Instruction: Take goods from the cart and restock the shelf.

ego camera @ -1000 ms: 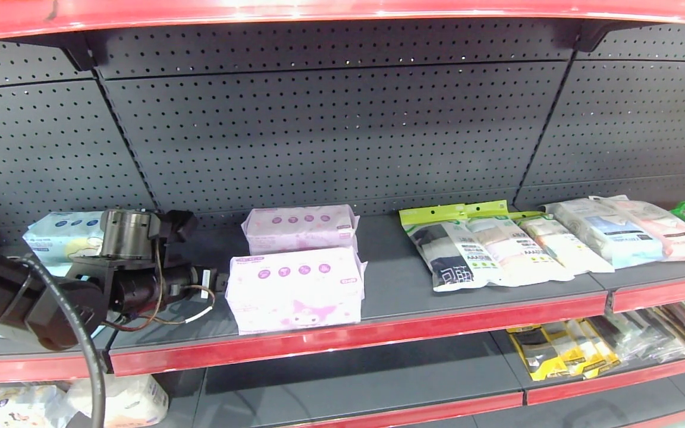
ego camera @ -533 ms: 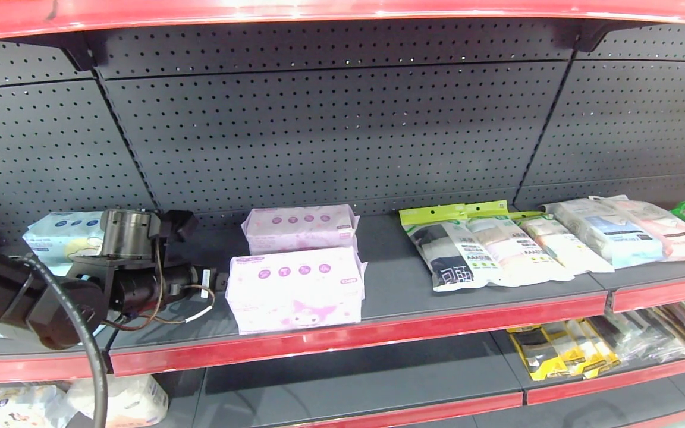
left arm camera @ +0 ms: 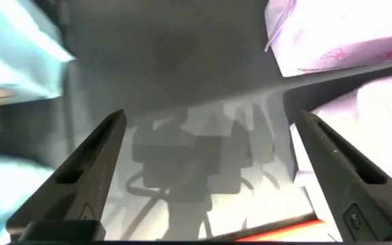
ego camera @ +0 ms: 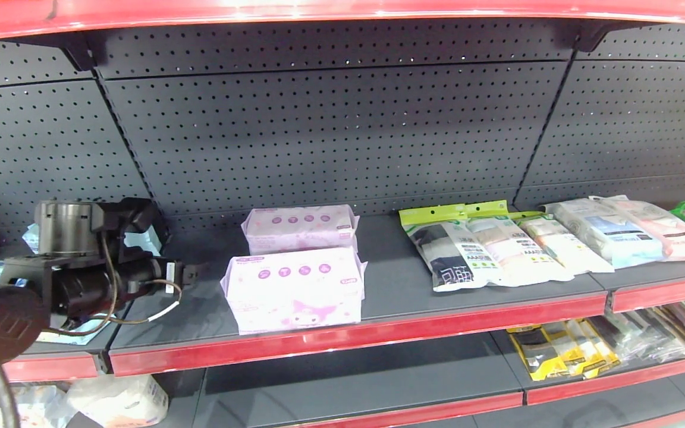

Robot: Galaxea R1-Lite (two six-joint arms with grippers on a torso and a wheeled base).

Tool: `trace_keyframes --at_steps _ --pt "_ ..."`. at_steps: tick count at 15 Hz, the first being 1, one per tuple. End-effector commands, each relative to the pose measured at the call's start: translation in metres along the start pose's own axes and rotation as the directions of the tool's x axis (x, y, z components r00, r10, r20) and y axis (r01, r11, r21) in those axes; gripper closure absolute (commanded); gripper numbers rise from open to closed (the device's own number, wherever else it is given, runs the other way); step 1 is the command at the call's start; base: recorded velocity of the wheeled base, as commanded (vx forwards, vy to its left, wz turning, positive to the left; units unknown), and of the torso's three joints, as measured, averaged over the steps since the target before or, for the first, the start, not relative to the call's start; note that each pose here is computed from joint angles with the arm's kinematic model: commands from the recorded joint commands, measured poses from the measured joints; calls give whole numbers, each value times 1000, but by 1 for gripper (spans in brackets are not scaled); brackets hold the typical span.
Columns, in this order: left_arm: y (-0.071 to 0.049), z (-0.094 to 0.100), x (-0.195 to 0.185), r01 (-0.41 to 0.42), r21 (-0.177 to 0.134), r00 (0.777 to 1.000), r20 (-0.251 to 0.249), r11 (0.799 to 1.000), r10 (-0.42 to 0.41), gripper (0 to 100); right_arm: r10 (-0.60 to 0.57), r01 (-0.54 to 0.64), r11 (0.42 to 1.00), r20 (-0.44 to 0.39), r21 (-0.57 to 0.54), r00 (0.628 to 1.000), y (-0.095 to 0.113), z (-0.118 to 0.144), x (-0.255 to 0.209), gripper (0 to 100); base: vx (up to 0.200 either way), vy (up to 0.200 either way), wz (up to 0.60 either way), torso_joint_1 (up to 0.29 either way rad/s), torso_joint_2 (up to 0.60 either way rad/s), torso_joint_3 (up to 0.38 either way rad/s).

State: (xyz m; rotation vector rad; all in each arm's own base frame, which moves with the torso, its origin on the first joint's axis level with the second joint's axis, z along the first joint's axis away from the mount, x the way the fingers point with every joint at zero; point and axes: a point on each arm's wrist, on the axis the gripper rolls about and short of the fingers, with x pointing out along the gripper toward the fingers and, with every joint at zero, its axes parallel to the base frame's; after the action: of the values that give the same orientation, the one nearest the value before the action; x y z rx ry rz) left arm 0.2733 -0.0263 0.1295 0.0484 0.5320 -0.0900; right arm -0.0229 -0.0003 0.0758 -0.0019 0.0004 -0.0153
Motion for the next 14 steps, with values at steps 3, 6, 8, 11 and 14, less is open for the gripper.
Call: trace_keyframes --at_steps 3,6,8,11,14 --pt "12 -7 -77 -44 -14 996 82 999 45 0 0 0 1000 0 0 1000 0 0 0 0 0 0 0 0 0 0" --pt "18 -17 -133 -90 -45 990 107 995 94 0 0 0 1000 0 -1 1000 0 0 0 0 0 0 0 0 0 0" --pt "15 -38 -171 -85 -53 983 156 995 92 0 0 0 1000 0 0 1000 0 0 0 0 0 0 0 0 0 0" --pt "7 -72 -214 -86 -50 951 293 995 97 0 0 0 1000 0 0 1000 0 0 0 0 0 0 0 0 0 0" --pt "3 -95 -232 -89 -47 917 386 995 100 0 0 0 1000 0 0 1000 0 0 0 0 0 0 0 0 0 0"
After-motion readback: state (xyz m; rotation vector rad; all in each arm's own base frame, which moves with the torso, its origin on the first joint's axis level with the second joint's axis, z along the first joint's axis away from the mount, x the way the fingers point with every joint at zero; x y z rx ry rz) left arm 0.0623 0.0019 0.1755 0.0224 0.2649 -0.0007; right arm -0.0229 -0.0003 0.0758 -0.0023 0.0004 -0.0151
